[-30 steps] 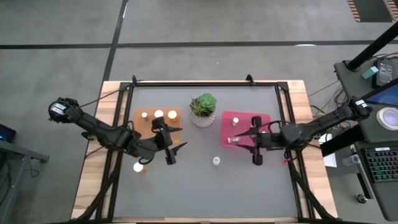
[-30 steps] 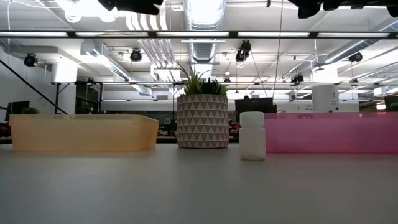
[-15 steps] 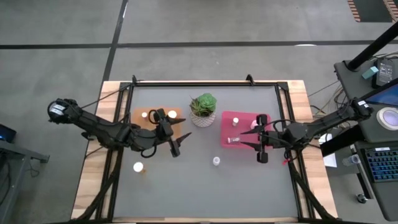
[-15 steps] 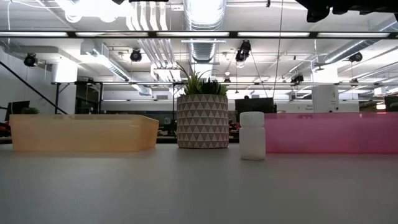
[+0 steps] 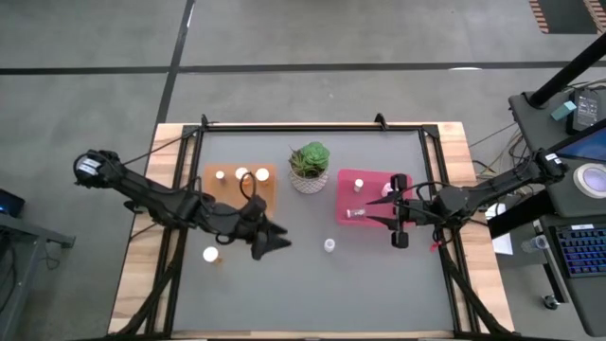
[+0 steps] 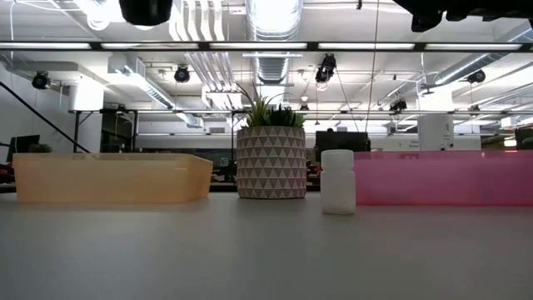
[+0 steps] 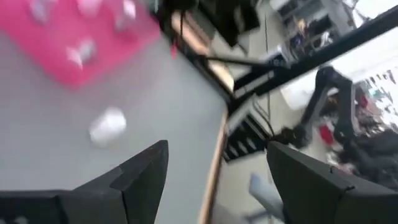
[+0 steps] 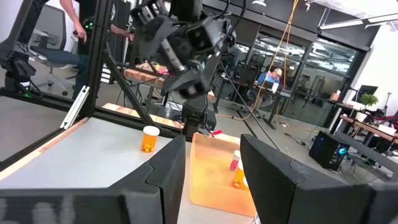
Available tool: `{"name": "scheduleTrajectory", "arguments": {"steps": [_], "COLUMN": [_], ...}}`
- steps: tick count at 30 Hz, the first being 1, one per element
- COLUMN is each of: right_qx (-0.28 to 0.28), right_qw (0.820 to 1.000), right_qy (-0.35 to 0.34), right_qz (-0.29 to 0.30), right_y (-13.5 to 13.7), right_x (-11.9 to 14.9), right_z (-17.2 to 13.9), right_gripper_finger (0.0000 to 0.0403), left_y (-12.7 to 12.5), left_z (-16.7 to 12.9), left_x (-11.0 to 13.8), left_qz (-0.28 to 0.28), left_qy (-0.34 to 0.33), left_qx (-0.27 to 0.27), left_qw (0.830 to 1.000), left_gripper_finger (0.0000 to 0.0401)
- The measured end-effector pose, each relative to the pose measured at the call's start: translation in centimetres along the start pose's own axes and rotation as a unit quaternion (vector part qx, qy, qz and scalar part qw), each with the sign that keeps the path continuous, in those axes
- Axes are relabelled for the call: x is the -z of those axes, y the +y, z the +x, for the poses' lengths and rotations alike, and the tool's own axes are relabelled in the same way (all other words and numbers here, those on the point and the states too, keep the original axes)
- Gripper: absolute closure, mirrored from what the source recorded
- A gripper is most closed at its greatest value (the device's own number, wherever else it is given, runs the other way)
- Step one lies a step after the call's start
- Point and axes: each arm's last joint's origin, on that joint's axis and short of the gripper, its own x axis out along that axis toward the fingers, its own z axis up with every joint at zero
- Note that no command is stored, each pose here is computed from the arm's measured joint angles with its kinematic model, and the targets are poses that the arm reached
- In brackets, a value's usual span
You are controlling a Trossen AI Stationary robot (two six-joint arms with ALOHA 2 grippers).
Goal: Pick and place medicine bottles into bin by pill shape (circle, oval)
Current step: Put the large orange pill bottle in the orange bin
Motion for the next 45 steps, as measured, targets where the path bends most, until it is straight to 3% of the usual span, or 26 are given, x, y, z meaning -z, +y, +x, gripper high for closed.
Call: {"name": "scheduleTrajectory", "arguments": {"steps": [5,9,12,15,19,21,28,35,45], "right_qx": [0.0,0.0,0.0,0.0,-0.002,-0.003,-0.003,-0.003,-0.005], "right_qw": [1.0,1.0,1.0,1.0,1.0,1.0,1.0,1.0,1.0], "right_qy": [0.0,0.0,0.0,0.001,0.006,0.009,0.01,0.01,0.016], "right_qz": [0.005,0.005,0.004,0.004,0.002,0.001,0.0,0.001,0.003], "right_y": [0.0,0.0,0.0,0.0,0.0,0.1,0.1,0.1,0.1], "right_x": [0.0,0.0,0.0,0.0,0.1,0.2,0.2,0.2,0.3], "right_z": [0.0,0.0,0.0,0.0,0.0,0.0,0.0,0.0,0.0], "right_gripper_finger": [0.0257,0.0257,0.0257,0.0257,0.0257,0.0257,0.0257,0.0257,0.0257], "left_y": [0.6,2.1,3.5,5.1,6.7,7.0,8.2,8.8,8.7], "left_z": [0.6,0.4,-0.3,-1.6,-3.4,-3.9,-4.2,-4.4,-3.8], "left_x": [1.9,3.1,4.0,4.8,5.3,5.3,5.9,6.9,8.4], "left_qz": [-0.045,-0.094,-0.129,-0.152,-0.161,-0.161,-0.152,-0.128,-0.103], "left_qy": [0.085,0.169,0.236,0.292,0.317,0.317,0.318,0.34,0.355], "left_qx": [-0.026,-0.095,-0.172,-0.273,-0.394,-0.423,-0.455,-0.502,-0.513], "left_qw": [0.995,0.977,0.948,0.904,0.848,0.833,0.817,0.785,0.775], "left_gripper_finger": [0.0143,0.0143,0.0143,0.0143,0.0143,0.0143,0.0143,0.0143,0.0143]}}
